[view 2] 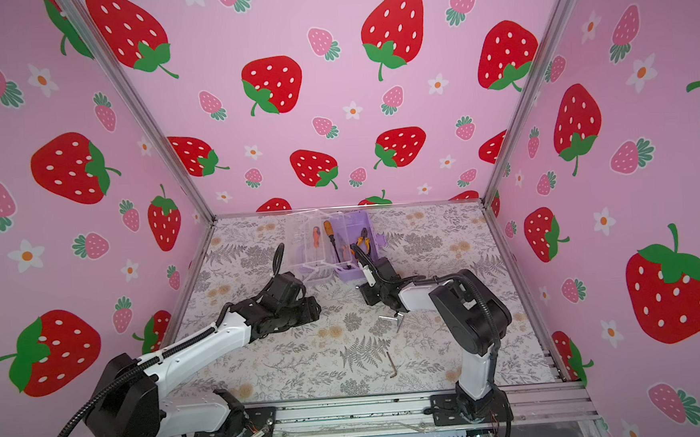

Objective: Pack the tool kit
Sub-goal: 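Move the right gripper down to the silver bolt beside the box, then grasp the silver bolt with the right gripper and carry it over the box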

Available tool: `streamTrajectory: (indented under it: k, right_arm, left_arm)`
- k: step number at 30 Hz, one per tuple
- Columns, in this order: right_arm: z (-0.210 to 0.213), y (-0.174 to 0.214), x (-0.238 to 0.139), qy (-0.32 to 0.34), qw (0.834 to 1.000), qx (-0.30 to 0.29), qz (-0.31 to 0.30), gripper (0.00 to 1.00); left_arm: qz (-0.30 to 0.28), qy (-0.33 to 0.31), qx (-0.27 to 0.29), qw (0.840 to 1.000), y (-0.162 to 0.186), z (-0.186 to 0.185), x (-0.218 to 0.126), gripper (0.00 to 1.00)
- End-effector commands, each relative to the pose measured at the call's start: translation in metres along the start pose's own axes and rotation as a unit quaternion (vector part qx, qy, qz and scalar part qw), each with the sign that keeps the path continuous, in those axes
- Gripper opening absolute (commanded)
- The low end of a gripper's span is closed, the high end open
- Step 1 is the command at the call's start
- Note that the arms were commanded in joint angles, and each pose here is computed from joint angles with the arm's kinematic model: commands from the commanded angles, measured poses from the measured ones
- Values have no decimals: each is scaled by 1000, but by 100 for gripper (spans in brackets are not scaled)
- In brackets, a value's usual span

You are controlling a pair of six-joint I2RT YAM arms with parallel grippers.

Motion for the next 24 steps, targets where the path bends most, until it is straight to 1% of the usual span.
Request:
streamTrajectory:
  k: [1, 4, 8, 11, 14, 17, 20, 24]
  right_arm:
    - [6, -9, 9, -10, 1000, -19, -7, 58]
    - [8, -6, 14, -20, 1000, -18, 2, 52]
    - [15, -2, 15, -52, 998, -18, 17, 39]
    - [23, 4, 12, -82, 996, -23, 32, 25]
    - [30, 15, 7, -97, 994, -27, 46, 15]
    - [36, 28, 3, -99, 993, -28, 58, 8]
    - [38, 39, -4, -102, 992, -21, 65, 4]
    - [44, 39, -20, -126, 990, 3, 60, 1]
  left_arm:
    - [0, -11, -4, 1000, -4, 0, -2, 74]
    - [0, -12, -2, 1000, -5, 0, -4, 74]
    - [-4, -18, -1, 1000, -4, 2, -8, 74]
    - [-7, -23, -2, 1000, -4, 4, -10, 74]
    - [-6, -26, -2, 1000, -4, 4, -13, 74]
    - [-9, -28, -2, 1000, -5, 5, -15, 74]
    - [-15, -30, 2, 999, -6, 5, -19, 74]
    - [-21, -35, 6, 999, -8, 8, -24, 74]
Point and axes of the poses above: each gripper's point midway between its finger pads, its own x axis out along the fingers, its own z axis along the line the jaws close on, y = z × x, the point moved 6 cm from there along -x, back along the fingers, and after that the axes turned 14 degrees about x, right-handed, at the moved point
